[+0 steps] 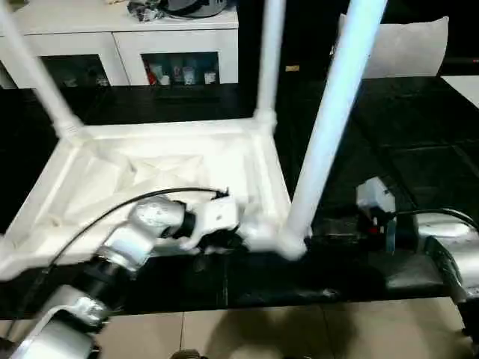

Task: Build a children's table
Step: Rotate leg to tighten

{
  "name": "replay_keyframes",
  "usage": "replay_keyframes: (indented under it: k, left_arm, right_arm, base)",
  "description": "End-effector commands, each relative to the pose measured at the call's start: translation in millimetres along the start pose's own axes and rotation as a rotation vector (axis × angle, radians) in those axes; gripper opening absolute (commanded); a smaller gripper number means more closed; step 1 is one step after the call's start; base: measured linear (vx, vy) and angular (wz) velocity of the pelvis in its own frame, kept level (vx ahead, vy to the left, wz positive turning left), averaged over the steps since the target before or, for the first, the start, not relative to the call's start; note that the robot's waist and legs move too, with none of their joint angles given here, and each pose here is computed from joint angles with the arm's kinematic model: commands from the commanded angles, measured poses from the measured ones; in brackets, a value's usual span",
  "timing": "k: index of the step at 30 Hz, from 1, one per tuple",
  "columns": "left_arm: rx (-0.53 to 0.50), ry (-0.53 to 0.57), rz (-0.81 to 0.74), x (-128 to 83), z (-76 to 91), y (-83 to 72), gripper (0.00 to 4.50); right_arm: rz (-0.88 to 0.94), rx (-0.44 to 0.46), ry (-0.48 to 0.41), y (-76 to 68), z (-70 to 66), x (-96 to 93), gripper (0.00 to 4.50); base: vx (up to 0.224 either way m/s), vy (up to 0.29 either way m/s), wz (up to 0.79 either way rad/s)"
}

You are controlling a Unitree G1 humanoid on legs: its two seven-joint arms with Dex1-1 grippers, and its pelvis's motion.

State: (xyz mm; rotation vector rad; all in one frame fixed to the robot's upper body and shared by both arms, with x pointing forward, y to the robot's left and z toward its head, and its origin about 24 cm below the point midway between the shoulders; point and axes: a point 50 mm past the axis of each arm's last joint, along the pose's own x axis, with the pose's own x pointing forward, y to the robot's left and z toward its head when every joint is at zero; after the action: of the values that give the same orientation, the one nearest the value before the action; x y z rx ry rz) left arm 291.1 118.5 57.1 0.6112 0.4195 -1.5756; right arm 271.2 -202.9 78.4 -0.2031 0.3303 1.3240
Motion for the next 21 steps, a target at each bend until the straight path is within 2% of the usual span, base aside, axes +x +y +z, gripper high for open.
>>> replay_keyframes:
  k: [1, 14, 21]
  left_arm:
    - [0.089, 0.011, -0.106, 4.5, 9.2, -5.4, 0.0]
    - [0.109, -0.014, -0.146, 4.2, 12.4, -6.1, 0.0]
    - [0.055, -0.035, -0.12, 4.8, 9.5, -6.6, 0.0]
  right_arm:
    - [0.072, -0.015, -0.006, 1.8, 1.7, 4.5, 3.2]
    - [0.232, 0.024, -0.039, 15.0, -0.6, 15.7, 2.02]
    - [0.251, 0.095, -0.083, 21.8, -2.7, 15.5, 1.88]
  base:
    - [0.0, 0.0, 0.0]
    - [0.0, 0.0, 0.0]
    - [0.0, 0.0, 0.0]
